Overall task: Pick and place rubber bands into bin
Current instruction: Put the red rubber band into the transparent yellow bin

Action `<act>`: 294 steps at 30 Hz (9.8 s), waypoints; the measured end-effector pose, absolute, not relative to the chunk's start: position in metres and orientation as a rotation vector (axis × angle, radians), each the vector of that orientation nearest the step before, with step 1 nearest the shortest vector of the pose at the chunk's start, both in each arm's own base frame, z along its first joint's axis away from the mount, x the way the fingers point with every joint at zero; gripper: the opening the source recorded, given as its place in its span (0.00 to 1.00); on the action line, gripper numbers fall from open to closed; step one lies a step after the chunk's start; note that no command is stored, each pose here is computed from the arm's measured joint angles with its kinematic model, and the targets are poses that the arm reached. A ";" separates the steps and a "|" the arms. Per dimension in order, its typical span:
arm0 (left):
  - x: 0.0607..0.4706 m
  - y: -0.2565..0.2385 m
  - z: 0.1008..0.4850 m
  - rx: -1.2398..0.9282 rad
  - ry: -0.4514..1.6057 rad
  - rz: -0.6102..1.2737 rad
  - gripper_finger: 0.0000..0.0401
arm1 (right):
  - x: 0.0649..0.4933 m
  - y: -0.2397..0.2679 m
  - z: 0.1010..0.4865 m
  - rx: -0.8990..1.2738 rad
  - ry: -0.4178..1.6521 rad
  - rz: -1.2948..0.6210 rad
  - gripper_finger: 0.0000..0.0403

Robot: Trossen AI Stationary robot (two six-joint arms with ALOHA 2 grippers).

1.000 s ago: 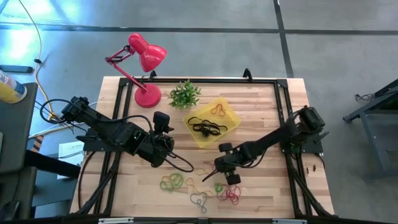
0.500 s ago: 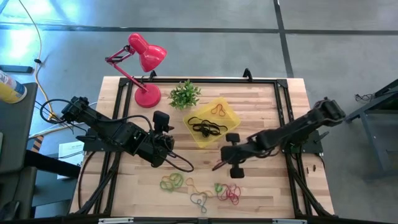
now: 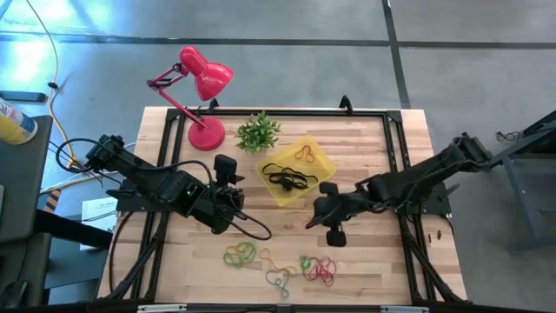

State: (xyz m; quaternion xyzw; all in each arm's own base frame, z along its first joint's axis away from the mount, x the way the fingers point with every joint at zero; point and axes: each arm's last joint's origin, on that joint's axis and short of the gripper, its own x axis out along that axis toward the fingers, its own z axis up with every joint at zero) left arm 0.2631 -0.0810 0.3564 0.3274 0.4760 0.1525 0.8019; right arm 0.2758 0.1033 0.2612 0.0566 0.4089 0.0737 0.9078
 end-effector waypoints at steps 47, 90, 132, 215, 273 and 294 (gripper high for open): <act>0.264 -0.081 0.357 0.706 1.014 0.322 0.40 | 0.295 0.126 0.185 0.087 1.179 0.245 0.21; 0.264 -0.081 0.357 0.715 1.016 0.322 0.40 | 0.308 0.142 0.129 0.033 1.268 0.218 0.16; 0.265 -0.081 0.358 0.724 1.002 0.336 0.40 | 0.248 0.076 0.299 0.074 0.649 -0.224 0.00; 0.293 -0.039 0.363 0.630 0.928 0.408 0.40 | 0.245 0.068 0.289 0.278 0.878 0.021 0.37; 0.302 -0.023 0.366 0.610 0.904 0.318 0.40 | 0.279 0.192 0.137 0.075 1.235 0.159 0.21; 0.301 -0.023 0.364 0.617 0.923 0.315 0.40 | 0.281 0.192 0.124 0.080 1.288 0.180 0.04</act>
